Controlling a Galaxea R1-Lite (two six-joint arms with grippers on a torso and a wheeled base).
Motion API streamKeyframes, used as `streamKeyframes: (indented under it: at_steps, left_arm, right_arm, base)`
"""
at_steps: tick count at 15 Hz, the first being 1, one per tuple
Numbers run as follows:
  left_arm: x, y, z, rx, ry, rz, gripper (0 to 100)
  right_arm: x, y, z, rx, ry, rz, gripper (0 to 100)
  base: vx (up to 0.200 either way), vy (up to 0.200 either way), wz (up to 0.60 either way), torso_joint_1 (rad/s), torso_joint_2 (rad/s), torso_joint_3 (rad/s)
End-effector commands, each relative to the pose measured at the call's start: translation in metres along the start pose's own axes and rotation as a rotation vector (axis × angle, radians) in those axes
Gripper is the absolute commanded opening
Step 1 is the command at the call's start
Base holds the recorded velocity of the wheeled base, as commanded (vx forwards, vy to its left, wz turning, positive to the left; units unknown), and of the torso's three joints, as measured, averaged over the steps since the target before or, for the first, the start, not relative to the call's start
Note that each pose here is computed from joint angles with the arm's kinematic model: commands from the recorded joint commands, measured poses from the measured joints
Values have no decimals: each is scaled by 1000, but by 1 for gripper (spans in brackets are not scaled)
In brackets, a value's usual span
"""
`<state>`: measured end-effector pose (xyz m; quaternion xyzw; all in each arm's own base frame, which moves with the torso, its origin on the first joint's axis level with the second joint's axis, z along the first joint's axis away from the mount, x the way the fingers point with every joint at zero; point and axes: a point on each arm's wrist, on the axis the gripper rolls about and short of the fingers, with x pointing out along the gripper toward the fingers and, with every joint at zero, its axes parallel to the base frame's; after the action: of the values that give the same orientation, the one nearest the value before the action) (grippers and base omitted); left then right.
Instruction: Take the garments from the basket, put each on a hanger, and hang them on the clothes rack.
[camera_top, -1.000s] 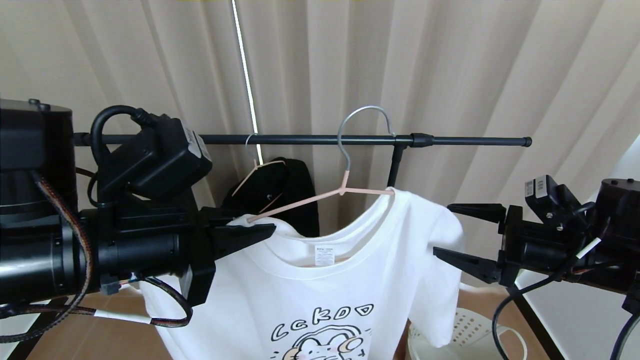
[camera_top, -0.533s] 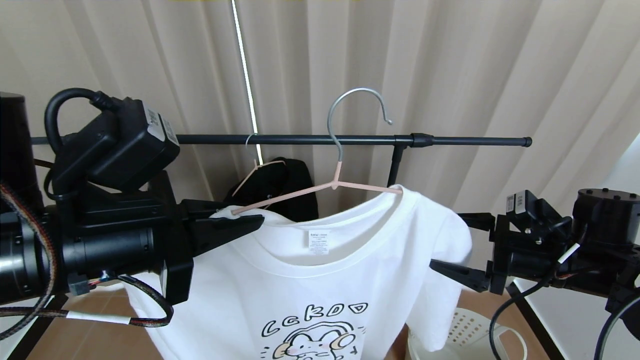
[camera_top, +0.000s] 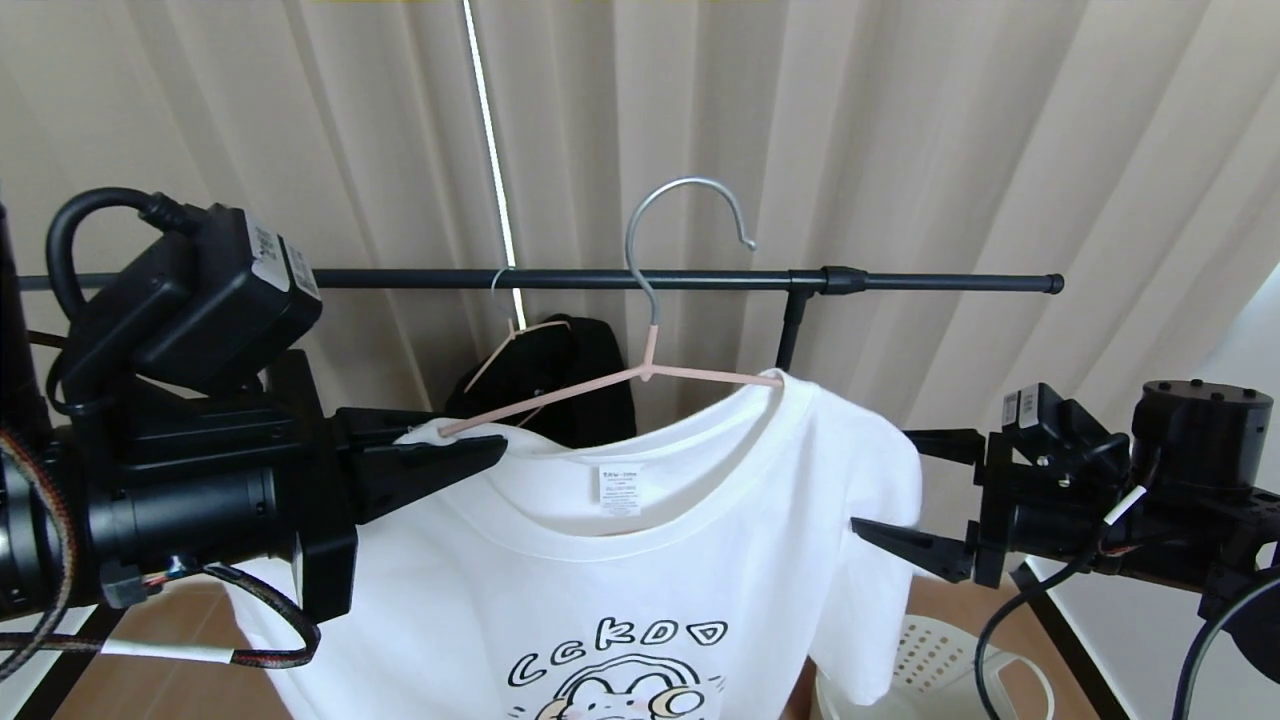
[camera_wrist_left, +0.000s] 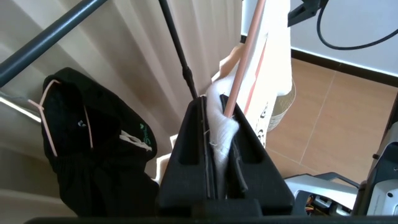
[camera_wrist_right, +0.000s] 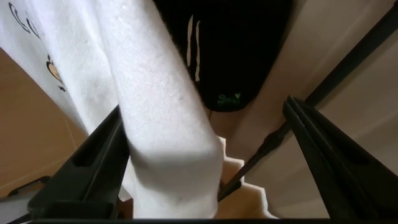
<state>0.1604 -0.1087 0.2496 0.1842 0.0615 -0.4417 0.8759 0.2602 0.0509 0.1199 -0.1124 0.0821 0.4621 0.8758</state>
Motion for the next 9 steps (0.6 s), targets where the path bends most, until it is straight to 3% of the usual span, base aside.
streamKeyframes:
  at_steps: [1, 2, 9]
  left_arm:
    - [0, 0, -1, -8, 1, 3, 0]
    - [-1, 0, -1, -10, 3, 2, 0]
    - [-13, 1, -4, -15, -3, 39, 0]
  right_arm:
    - [0, -1, -1, 1, 1, -2, 100]
    - [0, -1, 0, -1, -1, -4, 0]
    - [-7, -15, 1, 0, -8, -56, 0]
  base:
    - [0, 0, 0, 0, 0, 0]
    - [0, 0, 0, 0, 0, 0]
    - [0, 0, 0, 0, 0, 0]
